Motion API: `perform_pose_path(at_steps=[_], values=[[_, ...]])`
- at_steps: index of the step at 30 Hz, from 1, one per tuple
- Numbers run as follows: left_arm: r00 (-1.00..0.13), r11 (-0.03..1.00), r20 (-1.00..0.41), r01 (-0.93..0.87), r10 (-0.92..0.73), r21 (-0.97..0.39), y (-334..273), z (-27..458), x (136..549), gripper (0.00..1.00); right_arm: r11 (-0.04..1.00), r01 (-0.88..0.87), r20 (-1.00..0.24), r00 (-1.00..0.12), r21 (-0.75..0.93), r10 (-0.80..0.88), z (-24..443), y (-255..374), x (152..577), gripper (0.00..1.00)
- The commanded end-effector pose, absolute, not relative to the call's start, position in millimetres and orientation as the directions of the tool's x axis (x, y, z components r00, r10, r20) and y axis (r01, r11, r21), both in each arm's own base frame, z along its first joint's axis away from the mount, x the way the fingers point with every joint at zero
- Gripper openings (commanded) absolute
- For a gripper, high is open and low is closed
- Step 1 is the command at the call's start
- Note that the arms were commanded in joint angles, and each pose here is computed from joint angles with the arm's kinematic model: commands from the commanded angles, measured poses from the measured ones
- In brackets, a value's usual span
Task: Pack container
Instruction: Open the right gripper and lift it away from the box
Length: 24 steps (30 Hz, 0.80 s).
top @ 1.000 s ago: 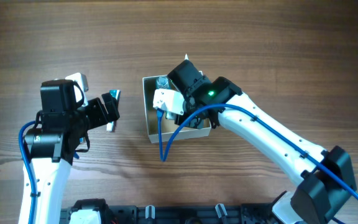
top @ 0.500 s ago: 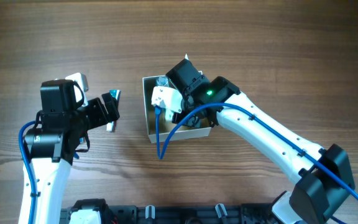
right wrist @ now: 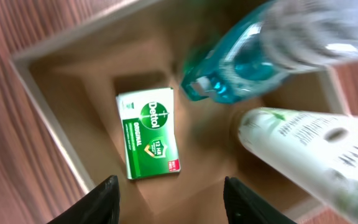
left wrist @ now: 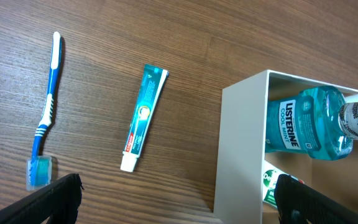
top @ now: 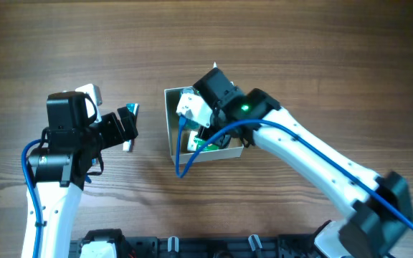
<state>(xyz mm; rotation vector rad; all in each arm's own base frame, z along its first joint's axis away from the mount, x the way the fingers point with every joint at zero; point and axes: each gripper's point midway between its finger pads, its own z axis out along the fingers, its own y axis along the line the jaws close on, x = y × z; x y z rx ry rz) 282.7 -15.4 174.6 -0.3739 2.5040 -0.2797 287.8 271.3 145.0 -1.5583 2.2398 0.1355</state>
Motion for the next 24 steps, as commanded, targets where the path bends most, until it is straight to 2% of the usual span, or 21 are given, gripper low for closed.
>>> perform_pose_path(at_steps=[1,3,5,8,9,11,13,16,24], values=[[-0.787,0.933,-0.524,-0.176,-0.325,-0.314,-23.1,181.9,285.3,1.00,0.749,-0.642,-0.649,-0.500,-0.167,-0.573,248.6,245.3,313.5,0.52],[-0.787,0.933,-0.524,-0.176,-0.325,-0.314,-23.1,181.9,285.3,1.00,0.890,-0.447,-0.726,-0.582,-0.091,-0.367,276.3,214.9,323.9,0.63],[-0.787,0.933,-0.524,-0.176,-0.325,-0.314,-23.0,181.9,285.4,1.00,0.966,-0.258,-0.758,-0.636,0.032,-0.145,293.8,179.0,330.5,0.78],[-0.787,0.933,-0.525,-0.176,-0.325,-0.314,-23.1,182.0,285.5,1.00,0.984,0.007,-0.707,-0.695,0.177,0.132,291.1,127.6,334.6,0.80],[-0.787,0.933,-0.525,-0.176,-0.325,-0.314,-23.0,182.0,285.5,1.00,0.965,0.128,-0.654,-0.713,0.230,0.251,282.5,106.6,333.5,0.83],[-0.784,0.933,-0.530,-0.173,-0.324,-0.315,-23.1,182.7,287.3,1.00,0.934,0.220,-0.580,-0.737,0.281,0.348,268.0,88.5,332.7,0.94],[-0.790,0.933,-0.520,-0.178,-0.325,-0.313,-22.9,181.1,290.6,1.00,0.910,0.252,-0.479,-0.786,0.330,0.391,244.1,76.8,332.7,0.97],[-0.815,0.933,-0.479,-0.193,-0.326,-0.305,-22.7,174.9,301.9,1.00,0.901,0.265,-0.400,-0.827,0.342,0.395,218.6,68.8,333.1,0.98],[-0.905,0.935,-0.280,-0.253,-0.320,-0.250,-21.2,124.7,345.1,1.00,0.913,0.307,-0.263,-0.888,0.270,0.377,160.4,62.9,328.9,0.98]])
